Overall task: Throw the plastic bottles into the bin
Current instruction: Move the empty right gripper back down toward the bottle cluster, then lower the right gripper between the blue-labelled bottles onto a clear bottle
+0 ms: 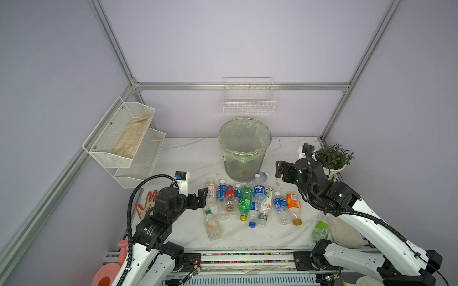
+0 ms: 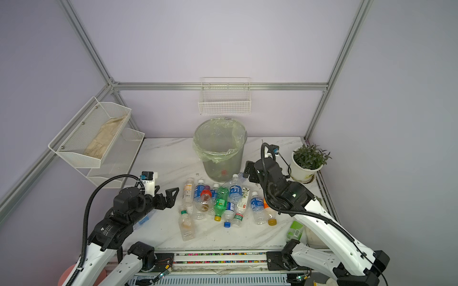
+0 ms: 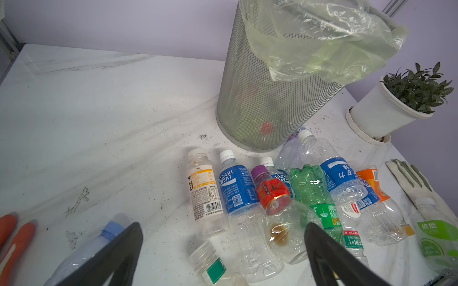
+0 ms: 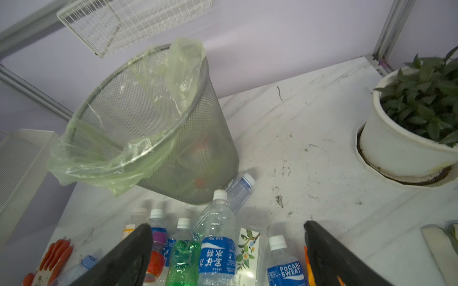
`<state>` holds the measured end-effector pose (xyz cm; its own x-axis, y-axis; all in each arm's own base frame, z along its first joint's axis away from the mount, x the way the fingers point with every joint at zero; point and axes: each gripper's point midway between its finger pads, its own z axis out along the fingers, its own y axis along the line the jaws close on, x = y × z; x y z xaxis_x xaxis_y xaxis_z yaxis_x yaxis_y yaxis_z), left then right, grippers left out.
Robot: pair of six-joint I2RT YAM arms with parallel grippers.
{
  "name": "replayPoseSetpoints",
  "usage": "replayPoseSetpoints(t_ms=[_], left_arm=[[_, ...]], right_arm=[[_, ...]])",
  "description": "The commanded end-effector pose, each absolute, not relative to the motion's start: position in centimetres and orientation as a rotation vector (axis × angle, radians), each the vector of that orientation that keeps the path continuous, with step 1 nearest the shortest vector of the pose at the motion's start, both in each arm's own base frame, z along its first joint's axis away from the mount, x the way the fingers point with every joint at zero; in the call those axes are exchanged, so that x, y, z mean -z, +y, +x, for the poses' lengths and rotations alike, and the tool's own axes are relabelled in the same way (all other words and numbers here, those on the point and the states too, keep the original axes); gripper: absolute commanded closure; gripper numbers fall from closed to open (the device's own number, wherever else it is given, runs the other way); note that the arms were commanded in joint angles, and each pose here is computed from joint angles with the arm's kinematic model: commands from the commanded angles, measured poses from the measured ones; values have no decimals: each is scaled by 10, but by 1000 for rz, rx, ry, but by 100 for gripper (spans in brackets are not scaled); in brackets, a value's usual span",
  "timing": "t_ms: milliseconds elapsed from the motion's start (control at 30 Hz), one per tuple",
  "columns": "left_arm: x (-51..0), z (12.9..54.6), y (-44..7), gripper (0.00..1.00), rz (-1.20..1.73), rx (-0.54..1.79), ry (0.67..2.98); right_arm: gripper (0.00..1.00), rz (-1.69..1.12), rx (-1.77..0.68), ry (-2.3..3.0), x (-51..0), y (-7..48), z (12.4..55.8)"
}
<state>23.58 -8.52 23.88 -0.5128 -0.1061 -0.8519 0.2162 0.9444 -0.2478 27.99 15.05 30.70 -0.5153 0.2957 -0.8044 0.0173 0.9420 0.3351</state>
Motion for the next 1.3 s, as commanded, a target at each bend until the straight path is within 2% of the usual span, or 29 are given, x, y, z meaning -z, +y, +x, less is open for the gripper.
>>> replayPoseSetpoints(t_ms=[0, 367, 1100, 1267], left_arm=[[-227, 235, -91, 0, 111, 406, 2106], [-226, 232, -99, 0, 149, 417, 2113], [-226, 227, -112, 0, 215, 469, 2111], [-227, 227, -113, 0, 221, 474, 2106]], right_arm=[[3, 232, -341, 2217, -265, 152, 267], [5, 205, -367, 2382, -204, 158, 246], [10, 239, -398, 2538, -146, 162, 225], [14, 246, -421, 2559, -133, 165, 222]])
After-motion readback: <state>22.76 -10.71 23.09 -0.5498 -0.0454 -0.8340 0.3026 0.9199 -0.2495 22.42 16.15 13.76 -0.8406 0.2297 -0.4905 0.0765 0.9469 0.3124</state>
